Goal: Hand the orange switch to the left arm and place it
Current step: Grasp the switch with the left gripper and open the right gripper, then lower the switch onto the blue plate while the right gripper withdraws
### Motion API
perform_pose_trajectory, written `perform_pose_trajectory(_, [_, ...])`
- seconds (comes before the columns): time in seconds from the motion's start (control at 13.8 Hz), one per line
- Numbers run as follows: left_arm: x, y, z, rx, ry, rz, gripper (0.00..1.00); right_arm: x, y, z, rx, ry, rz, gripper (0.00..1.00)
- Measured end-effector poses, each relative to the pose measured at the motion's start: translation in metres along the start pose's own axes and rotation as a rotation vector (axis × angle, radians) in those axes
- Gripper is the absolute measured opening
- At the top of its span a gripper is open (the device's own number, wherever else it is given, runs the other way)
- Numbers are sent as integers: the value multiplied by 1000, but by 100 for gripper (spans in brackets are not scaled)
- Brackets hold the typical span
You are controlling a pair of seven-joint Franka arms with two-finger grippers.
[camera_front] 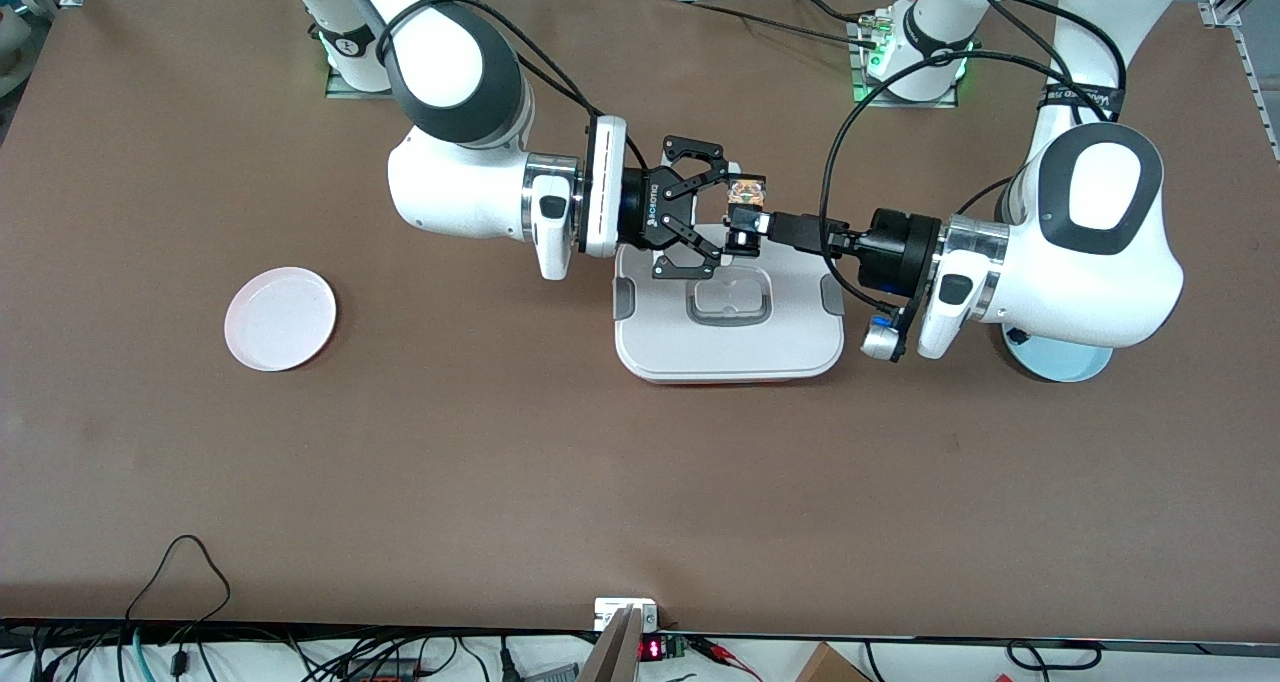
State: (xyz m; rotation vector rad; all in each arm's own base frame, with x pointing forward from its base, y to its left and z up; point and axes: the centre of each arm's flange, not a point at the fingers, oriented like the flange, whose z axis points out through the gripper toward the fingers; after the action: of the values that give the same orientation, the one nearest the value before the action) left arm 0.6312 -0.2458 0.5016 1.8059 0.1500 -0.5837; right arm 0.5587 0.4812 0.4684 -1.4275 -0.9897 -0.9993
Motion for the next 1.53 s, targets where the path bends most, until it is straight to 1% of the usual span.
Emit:
perform_pose_trajectory(0.51, [0, 0, 0, 0, -1, 0, 37, 0, 0, 0, 0, 2, 6, 72])
perform_pose_trajectory(0.58, [0, 0, -1, 0, 0, -5, 37, 0, -1, 1, 1, 3, 7, 75])
perform_pose_trajectory(0.65, [0, -1, -2, -1, 1, -12, 37, -1, -2, 2, 3, 2, 7, 85])
perform_pose_trajectory(0.73, [0, -1, -4, -1, -1, -16, 34, -1, -4, 4, 6, 1, 7, 98])
perform_pose_trajectory(0.8, [0, -2, -6, -1, -4, -19, 34, -1, -5, 5, 8, 0, 7, 100])
perform_pose_trajectory(1.16, [-1, -5, -21, -8, -4, -27, 34, -1, -5, 6, 7, 0, 6, 100])
perform_pose_trajectory(1.38, [-1, -15, -46, -10, -9, -41, 34, -1, -4, 4, 2, -1, 6, 100])
perform_pose_trajectory(1.53, [0, -36, -79, 36, -2, -58, 34, -5, -1, 1, -5, -6, 10, 100])
